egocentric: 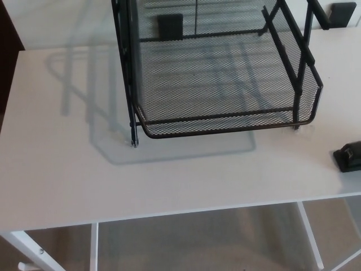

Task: The robot walks towards a desk on which a file tray is kept in the middle and a stapler is kept to its right. The robot lifts the stapler using its right hand and places it on the file tray.

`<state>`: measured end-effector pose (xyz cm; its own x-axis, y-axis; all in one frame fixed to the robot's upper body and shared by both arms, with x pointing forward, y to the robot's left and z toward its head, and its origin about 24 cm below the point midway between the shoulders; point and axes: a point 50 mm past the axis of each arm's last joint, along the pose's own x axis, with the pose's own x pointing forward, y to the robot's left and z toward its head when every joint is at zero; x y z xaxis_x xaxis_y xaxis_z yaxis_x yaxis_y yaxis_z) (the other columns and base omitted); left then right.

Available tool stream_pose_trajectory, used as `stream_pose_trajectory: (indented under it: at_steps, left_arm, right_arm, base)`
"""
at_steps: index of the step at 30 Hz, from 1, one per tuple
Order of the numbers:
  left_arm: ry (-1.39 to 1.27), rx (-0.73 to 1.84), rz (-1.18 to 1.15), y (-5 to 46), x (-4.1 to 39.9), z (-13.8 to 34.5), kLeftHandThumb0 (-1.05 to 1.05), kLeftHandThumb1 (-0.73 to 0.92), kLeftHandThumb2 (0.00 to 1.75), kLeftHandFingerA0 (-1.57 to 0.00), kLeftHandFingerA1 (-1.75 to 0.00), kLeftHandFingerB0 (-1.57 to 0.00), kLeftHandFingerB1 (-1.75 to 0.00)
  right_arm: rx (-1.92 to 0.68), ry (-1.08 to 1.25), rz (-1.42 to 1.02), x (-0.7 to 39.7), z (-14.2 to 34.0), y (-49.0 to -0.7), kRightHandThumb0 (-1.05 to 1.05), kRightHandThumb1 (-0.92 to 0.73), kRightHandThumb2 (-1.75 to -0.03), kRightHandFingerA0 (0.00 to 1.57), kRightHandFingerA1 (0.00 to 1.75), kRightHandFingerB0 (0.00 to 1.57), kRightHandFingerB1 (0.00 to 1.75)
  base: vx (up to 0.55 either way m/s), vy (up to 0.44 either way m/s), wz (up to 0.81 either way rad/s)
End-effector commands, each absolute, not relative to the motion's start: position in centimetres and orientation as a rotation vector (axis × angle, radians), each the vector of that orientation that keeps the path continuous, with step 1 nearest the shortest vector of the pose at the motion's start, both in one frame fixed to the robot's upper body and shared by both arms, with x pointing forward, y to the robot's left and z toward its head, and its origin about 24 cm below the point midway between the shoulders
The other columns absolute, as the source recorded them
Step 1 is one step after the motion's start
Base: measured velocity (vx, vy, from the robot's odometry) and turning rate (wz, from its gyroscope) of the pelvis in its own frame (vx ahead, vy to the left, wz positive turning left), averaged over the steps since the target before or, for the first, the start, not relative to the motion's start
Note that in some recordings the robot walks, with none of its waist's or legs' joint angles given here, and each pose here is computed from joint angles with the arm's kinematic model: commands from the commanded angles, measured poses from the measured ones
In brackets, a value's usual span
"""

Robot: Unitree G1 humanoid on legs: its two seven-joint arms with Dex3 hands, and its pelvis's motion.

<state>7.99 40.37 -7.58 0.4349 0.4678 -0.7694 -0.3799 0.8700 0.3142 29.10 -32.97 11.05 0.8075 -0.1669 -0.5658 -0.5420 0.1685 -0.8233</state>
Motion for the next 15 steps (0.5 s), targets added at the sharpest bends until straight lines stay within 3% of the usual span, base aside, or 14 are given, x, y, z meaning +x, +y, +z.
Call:
stream_pose_trajectory:
  at_steps: [1, 2, 3, 10, 11, 12, 13, 14, 15]
  left_arm:
    - [0.964, 0.143, 0.52, 40.7, 8.2, -7.2, -0.65, 0.86, 0.65, -0.27, -0.47, -0.21, -0.35]
    - [0.966, 0.15, 0.512, 40.7, 8.2, -7.2, -0.68, 0.69, 0.95, -0.21, -0.53, -0.16, -0.46]
    - [0.966, 0.151, 0.508, 40.7, 8.2, -7.2, -0.65, 0.85, 0.65, -0.26, -0.47, -0.2, -0.35]
    - [0.965, 0.149, 0.501, 40.6, 8.2, -7.2, -0.66, 0.86, 0.65, -0.25, -0.46, -0.19, -0.35]
    - [0.966, 0.157, 0.497, 40.6, 8.2, -7.2, -0.68, 0.7, 0.96, -0.21, -0.53, -0.16, -0.46]
    - [0.966, 0.164, 0.494, 40.6, 8.2, -7.2, -0.69, 0.7, 0.97, -0.22, -0.54, -0.17, -0.47]
    - [0.965, 0.169, 0.491, 40.6, 8.3, -7.2, -0.69, 0.7, 0.97, -0.22, -0.54, -0.17, -0.47]
    - [0.965, 0.166, 0.495, 40.6, 8.3, -7.2, -0.66, 0.87, 0.66, -0.27, -0.47, -0.21, -0.36]
    - [0.963, 0.155, 0.508, 40.5, 8.3, -7.3, -0.68, 0.69, 0.97, -0.25, -0.55, -0.18, -0.47]
  right_arm:
    - [-1.644, 0.538, 0.338, 30.2, 12.0, -32.8, -0.5, -0.59, -0.59, 0.18, 0.35, 0.17, 0.27]
    - [-1.667, 0.523, 0.34, 30.3, 12.2, -32.7, -0.51, -0.6, -0.59, 0.18, 0.36, 0.17, 0.27]
    - [-1.676, 0.513, 0.34, 30.5, 12.3, -32.6, -0.5, -0.6, -0.59, 0.19, 0.34, 0.18, 0.27]
    - [-1.704, 0.436, 0.366, 31.0, 12.9, -31.1, -0.53, -0.62, -0.6, 0.23, 0.36, 0.22, 0.28]
    - [-1.709, 0.43, 0.369, 31.0, 12.9, -31.1, -0.52, -0.62, -0.6, 0.24, 0.36, 0.22, 0.29]
    - [-1.715, 0.422, 0.373, 30.9, 12.9, -31.0, -0.51, -0.61, -0.59, 0.26, 0.35, 0.23, 0.29]
    - [-1.722, 0.416, 0.376, 31.0, 12.9, -31.0, -0.51, -0.61, -0.59, 0.26, 0.35, 0.23, 0.29]
    - [-1.726, 0.399, 0.388, 31.0, 12.7, -30.8, -0.51, -0.61, -0.59, 0.28, 0.38, 0.25, 0.29]
    - [-1.724, 0.369, 0.389, 31.0, 12.8, -30.7, -0.5, -0.6, -0.59, 0.31, 0.39, 0.27, 0.3]
  base:
    - [0.0, 0.0, 0.0]
    - [0.0, 0.0, 0.0]
    - [0.0, 0.0, 0.0]
    - [0.0, 0.0, 0.0]
    - [0.0, 0.0, 0.0]
    - [0.0, 0.0, 0.0]
    - [0.0, 0.0, 0.0]
    - [0.0, 0.0, 0.0]
    - [0.0, 0.0, 0.0]
